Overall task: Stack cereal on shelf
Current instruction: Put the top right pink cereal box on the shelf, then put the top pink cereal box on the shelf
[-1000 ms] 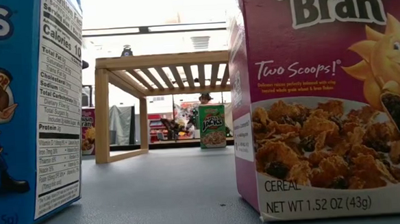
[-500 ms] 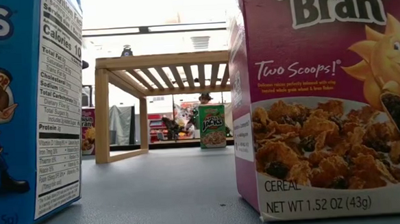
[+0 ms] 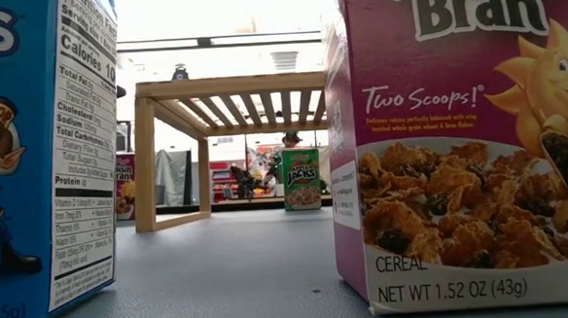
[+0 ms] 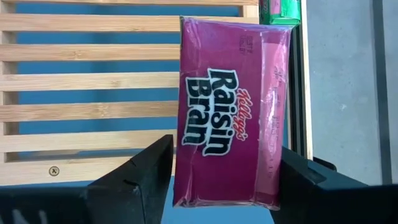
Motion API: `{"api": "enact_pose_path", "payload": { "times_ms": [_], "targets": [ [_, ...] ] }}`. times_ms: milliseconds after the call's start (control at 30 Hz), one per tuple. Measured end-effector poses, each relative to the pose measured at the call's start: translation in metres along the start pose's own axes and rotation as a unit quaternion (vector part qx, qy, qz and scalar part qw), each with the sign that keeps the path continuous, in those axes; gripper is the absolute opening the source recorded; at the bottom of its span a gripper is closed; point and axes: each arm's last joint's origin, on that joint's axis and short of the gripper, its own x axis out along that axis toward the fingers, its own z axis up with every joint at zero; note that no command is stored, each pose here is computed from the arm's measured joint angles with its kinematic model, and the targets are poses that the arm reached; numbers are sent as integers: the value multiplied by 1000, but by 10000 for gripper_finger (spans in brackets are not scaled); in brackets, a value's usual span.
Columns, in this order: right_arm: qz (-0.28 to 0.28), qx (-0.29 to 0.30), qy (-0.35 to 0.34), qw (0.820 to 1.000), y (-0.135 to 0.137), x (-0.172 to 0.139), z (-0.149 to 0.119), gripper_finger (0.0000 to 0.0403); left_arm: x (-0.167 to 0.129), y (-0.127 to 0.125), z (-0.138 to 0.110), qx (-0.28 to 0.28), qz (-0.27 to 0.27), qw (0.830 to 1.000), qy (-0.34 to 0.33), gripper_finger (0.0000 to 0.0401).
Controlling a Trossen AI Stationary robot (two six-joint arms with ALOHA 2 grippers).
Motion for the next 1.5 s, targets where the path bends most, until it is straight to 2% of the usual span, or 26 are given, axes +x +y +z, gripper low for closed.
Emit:
{"api": "enact_pose_path", "payload": {
  "times_ms": [333, 567, 833, 1033, 1200, 1333, 1500],
  "targets": [
    [-2, 6, -5, 1000, 1, -3, -1, 211, 0, 0, 0, 0, 0, 1000, 0, 0],
    [-6, 12, -11, 1000, 3, -8, -3, 235, 0, 0, 0, 0, 0, 1000, 0, 0],
    [-28, 20, -26, 999, 9, -24, -9, 268, 0, 0, 0, 0, 0, 1000, 0, 0],
    [-44, 17, -52, 998, 18, -44, -18, 276, 0, 0, 0, 0, 0, 1000, 0, 0],
    [-57, 64, -92, 992, 29, -66, -28, 264, 0, 0, 0, 0, 0, 1000, 0, 0],
    [-78, 66, -142, 985, 44, -87, -44, 251, 0, 0, 0, 0, 0, 1000, 0, 0],
    [-107, 72, -268, 955, 63, -108, -67, 242, 0, 0, 0, 0, 0, 1000, 0, 0]
  ]
}}
